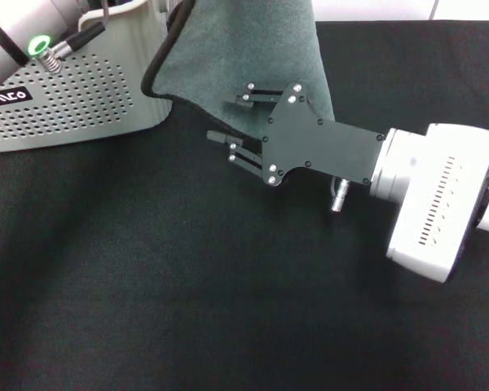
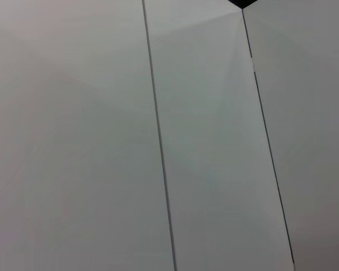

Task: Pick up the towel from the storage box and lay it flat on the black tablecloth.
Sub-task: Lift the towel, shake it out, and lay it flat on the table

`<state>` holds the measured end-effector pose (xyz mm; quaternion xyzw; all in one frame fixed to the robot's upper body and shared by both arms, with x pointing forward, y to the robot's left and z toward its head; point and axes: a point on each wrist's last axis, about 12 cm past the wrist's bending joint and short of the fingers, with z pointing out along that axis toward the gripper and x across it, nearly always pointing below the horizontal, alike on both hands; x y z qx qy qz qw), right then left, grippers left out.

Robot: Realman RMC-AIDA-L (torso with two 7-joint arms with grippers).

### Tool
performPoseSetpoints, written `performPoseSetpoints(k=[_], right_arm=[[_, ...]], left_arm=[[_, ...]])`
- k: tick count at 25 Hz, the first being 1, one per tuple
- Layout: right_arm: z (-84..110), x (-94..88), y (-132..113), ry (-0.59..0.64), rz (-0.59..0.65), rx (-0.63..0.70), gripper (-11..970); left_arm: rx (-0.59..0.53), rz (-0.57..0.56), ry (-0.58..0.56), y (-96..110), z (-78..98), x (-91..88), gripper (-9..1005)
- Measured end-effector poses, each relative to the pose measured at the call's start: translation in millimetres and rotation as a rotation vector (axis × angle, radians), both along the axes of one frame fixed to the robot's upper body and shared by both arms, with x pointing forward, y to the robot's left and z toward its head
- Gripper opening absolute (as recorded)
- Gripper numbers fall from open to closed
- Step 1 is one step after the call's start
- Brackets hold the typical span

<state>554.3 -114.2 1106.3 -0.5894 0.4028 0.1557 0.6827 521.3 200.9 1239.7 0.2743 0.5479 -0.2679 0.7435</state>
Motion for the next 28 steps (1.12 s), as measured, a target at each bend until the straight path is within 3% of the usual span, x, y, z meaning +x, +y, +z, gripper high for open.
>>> performPoseSetpoints(k=[7,15,19,28], right_arm=[[10.8,4.6,4,-0.034,0.029,0.023,382],[22.3,26.3,27,-0.077,0.040,-0.064,382],[21.8,29.8,29,-0.078,0.025,-0.090,380],[2.5,16.1,36,-0.047,0.095,-0.161,375]], left_arm=[[0.001,-0.025,0.012,-7,-3.4,-1.4,12],[0.002,-0.082,0.005,-24,-1.8,-1.9,12],[-0.005,-0.102,0.005,-30,-0.9,-1.7,12],[-0.055,-0.116,-0.019,-36,3.6,-3.1,12]])
